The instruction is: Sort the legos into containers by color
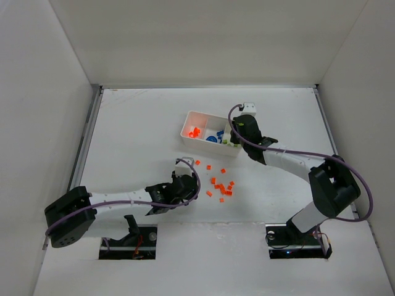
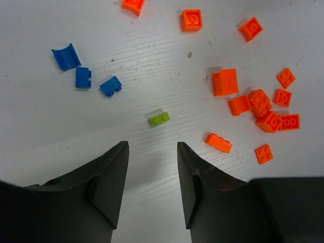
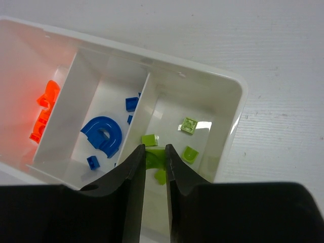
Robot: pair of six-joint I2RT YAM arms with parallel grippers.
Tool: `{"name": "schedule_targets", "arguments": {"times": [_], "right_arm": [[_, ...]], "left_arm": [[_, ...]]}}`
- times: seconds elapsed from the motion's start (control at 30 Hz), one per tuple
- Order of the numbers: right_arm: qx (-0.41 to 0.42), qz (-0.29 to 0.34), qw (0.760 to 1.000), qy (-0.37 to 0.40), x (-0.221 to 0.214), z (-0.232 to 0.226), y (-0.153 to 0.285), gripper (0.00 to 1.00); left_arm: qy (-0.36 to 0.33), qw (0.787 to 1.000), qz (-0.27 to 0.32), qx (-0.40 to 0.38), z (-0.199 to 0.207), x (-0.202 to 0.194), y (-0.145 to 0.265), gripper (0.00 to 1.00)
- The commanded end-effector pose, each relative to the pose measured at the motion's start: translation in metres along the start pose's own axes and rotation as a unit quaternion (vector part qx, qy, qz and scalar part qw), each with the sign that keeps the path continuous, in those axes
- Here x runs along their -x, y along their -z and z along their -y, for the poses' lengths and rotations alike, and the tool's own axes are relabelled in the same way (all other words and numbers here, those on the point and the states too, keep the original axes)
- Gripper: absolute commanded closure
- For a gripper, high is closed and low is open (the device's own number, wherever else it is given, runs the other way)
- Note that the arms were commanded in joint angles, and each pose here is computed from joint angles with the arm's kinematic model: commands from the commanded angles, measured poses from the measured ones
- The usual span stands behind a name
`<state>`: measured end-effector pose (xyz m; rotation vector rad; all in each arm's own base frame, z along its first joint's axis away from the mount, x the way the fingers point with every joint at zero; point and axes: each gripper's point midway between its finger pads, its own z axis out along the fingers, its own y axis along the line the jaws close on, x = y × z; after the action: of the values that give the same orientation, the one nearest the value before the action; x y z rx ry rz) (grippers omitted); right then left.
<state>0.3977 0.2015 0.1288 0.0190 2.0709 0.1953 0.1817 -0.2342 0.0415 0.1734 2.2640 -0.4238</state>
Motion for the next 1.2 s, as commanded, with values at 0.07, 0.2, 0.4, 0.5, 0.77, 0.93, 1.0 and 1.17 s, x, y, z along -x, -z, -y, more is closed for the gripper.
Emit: {"name": "schedule_targets", "arguments": {"times": [0.07,0.2,0.4,0.5,0.77,0.93,1.0,1.17], "right_arm": [[0.003,0.027,1.0,-0.011,0.015,-0.003,-0.002,0.72],[-0.001,0.032,0.999,-0.012,0.017,0.0,0.001,0.59],[0.007,0.042,0.999,-0.015,0.022,-0.004,0.012,0.48],[0.012,0.05,0.998,-0.021,0.025,-0.004,0.021,0.48],[0.029,0.061,0.997,-0.028,0.014,-0.007,0.052,0.47],[0.039,0.051,0.997,-0.03,0.001,-0.009,0.058,0.47],[0.04,0.047,0.998,-0.025,-0.004,-0.012,0.059,0.47],[0.05,0.047,0.997,-0.023,-0.006,-0.02,0.061,0.48]], "left_arm": [[0.004,1.0,0.03,-0.005,0.009,0.025,0.007,0.59],[0.006,1.0,0.03,-0.002,0.007,0.026,0.006,0.59],[0.008,0.999,0.031,0.006,0.007,0.027,0.004,0.59],[0.002,0.999,0.031,0.007,0.01,0.026,0.003,0.59],[0.005,0.999,0.028,0.036,0.007,0.02,-0.005,0.6],[0.005,0.999,0.022,0.036,0.019,0.014,-0.01,0.6],[0.01,0.999,0.017,0.037,0.021,0.01,-0.014,0.6],[-0.002,0.998,0.017,0.053,0.021,0.002,-0.023,0.61]]}}
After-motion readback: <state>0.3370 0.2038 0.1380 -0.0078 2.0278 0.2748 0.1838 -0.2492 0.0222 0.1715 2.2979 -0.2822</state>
